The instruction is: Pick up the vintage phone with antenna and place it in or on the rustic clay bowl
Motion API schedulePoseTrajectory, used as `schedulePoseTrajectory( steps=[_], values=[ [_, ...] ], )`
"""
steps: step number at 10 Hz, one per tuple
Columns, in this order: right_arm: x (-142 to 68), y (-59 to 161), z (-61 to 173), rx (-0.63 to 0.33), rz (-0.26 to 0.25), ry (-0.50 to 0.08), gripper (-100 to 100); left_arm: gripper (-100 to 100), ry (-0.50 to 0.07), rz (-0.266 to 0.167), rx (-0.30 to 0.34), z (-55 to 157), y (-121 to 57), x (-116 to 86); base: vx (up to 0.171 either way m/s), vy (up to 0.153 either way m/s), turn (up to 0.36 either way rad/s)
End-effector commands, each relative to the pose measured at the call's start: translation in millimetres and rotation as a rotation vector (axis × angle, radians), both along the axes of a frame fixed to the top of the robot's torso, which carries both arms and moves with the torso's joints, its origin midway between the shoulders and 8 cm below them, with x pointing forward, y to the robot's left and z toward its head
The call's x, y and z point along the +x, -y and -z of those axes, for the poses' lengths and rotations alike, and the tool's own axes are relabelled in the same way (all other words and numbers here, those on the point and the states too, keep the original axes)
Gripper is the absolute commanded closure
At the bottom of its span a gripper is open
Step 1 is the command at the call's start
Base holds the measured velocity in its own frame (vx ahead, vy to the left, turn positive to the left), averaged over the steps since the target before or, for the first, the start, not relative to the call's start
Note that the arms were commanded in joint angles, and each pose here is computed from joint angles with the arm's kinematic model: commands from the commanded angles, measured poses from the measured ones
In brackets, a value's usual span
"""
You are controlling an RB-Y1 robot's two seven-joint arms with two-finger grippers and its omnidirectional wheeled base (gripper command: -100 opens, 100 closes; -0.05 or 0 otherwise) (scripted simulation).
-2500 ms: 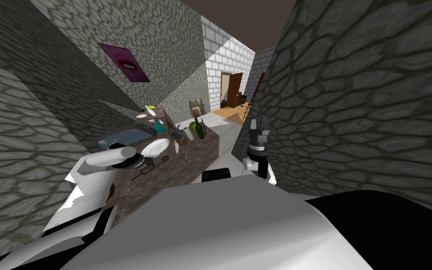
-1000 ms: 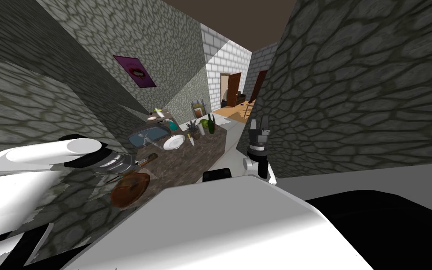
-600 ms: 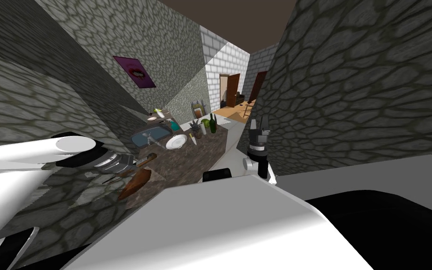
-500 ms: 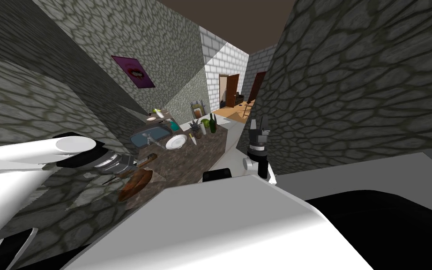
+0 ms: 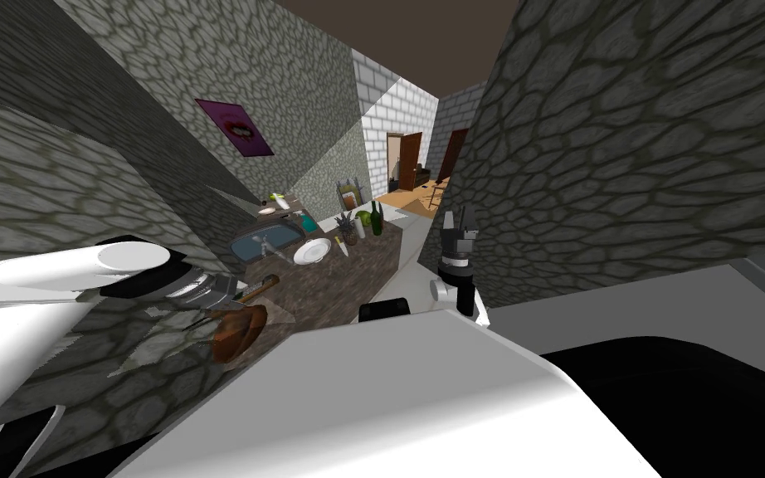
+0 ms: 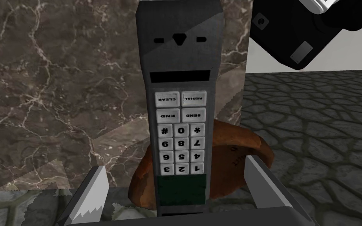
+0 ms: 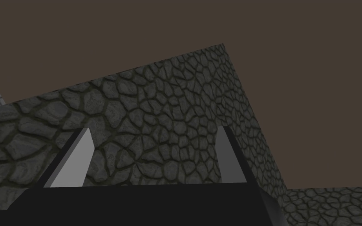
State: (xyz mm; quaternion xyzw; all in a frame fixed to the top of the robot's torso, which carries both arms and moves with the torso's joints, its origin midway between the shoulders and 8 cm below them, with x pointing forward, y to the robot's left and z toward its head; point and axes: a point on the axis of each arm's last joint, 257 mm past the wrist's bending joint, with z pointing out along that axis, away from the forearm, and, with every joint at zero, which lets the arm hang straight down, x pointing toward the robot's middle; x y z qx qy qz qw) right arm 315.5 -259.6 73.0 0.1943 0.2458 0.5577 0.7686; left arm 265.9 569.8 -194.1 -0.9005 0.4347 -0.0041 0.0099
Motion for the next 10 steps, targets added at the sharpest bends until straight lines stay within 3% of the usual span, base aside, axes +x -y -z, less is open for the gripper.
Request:
schedulePoseTrajectory(
  steps=[1,2,3,4,10],
  values=[
    [0.0,0.0,0.0,0.000,0.000,0.000,0,-100,0.000,0.000,0.000,0.0,0.0,0.0,0.000,0.000,0.000],
    [0.0,0.0,0.0,0.000,0.000,0.000,0,-100,0.000,0.000,0.000,0.0,0.0,0.0,0.000,0.000,0.000],
    [0.0,0.0,0.0,0.000,0.000,0.000,0,0,0.000,0.000,0.000,0.0,0.0,0.0,0.000,0.000,0.000],
    [0.0,0.0,0.0,0.000,0.000,0.000,0,-100,0.003,0.005,0.006,-16.5,2.1,1.0,0.012,-0.014,0.039],
    [0.0,0.0,0.0,0.000,0.000,0.000,0,-100,0.007,0.033,0.042,-80.2,13.6,-0.5,0.021,-0.025,0.035]
  ],
)
